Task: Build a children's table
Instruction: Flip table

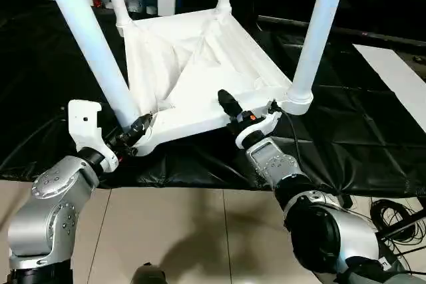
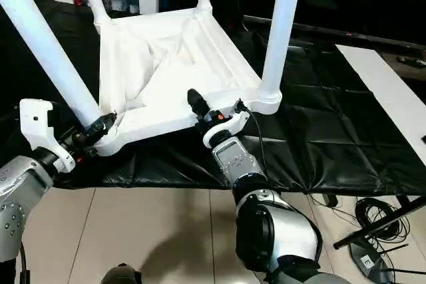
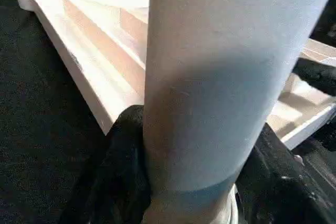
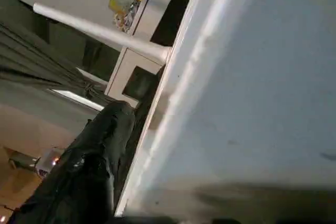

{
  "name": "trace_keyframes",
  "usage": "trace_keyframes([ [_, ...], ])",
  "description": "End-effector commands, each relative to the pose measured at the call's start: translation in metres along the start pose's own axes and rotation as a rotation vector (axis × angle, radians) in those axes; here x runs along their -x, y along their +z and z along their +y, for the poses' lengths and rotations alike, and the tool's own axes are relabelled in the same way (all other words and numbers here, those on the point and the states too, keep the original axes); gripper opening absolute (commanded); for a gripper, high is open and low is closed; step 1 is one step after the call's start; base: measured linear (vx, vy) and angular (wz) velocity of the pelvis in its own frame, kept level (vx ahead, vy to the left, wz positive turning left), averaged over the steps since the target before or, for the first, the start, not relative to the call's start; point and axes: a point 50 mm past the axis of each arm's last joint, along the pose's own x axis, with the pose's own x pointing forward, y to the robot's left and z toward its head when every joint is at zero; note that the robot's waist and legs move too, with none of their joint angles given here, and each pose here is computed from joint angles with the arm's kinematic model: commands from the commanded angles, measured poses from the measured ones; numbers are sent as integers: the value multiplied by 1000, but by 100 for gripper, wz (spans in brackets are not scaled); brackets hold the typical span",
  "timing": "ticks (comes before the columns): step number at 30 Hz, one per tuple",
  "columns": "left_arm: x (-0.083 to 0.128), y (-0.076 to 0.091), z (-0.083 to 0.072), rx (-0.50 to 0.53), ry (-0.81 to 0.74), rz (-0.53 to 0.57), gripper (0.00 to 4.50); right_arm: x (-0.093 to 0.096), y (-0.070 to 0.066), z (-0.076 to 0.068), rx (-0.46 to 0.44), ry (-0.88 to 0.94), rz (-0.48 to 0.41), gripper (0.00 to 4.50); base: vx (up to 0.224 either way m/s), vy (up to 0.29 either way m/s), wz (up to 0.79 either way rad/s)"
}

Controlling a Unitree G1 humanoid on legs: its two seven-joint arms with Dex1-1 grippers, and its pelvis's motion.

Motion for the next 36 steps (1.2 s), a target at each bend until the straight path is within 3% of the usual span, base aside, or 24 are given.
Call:
trace_keyframes([
  [1, -6, 7, -22, 45, -160, -66, 208, -7, 1, 9, 7, 27, 3, 296, 0, 0, 0],
  [9, -8, 6, -20, 26, -149, -57, 208, -7, 6, 8, 30, 9, -22, 232, 0, 0, 0],
  [10, -8, 6, -19, 27, -145, -56, 264, -7, 8, 8, 29, 7, -29, 229, 0, 0, 0],
  [11, -8, 5, -18, 6, -144, -38, 278, -6, 11, 8, 43, 2, -42, 228, 0, 0, 0],
  [14, -4, 6, -9, -31, -104, -18, 285, -6, 25, 7, 95, -36, -104, 219, 0, 0, 0],
  [15, -3, 7, -7, -39, -98, -17, 315, -6, 30, 8, 106, -45, -124, 216, 0, 0, 0],
  [16, -3, 7, -7, -39, -98, -17, 315, -6, 30, 8, 106, -45, -124, 216, 0, 0, 0],
  [19, 6, 6, -1, -61, -81, 7, 334, -3, 56, 8, 169, -108, -222, 215, 0, 0, 0],
  [20, 7, 6, 1, -71, -70, 15, 359, -2, 60, 8, 180, -118, -239, 215, 0, 0, 0],
  [23, 13, 2, 2, -83, -56, 36, 371, 2, 78, 9, 218, -145, -306, 214, 0, 0, 0],
  [24, 20, 0, 2, -86, -53, 45, 372, 6, 91, 10, 297, -161, -334, 214, 0, 0, 0],
  [31, 31, -3, 3, -144, -36, 77, 372, 15, 109, 9, 418, -200, -380, 209, 0, 0, 0],
  [34, 32, -3, 3, -154, -36, 79, 372, 16, 111, 9, 431, -208, -388, 208, 0, 0, 0],
  [35, 33, -1, 3, -171, -36, 72, 372, 18, 115, 9, 456, -216, -402, 208, 0, 0, 0],
  [36, 33, 4, -1, -209, -57, 57, 372, 20, 121, 12, 547, -234, -408, 207, 0, 0, 0],
])
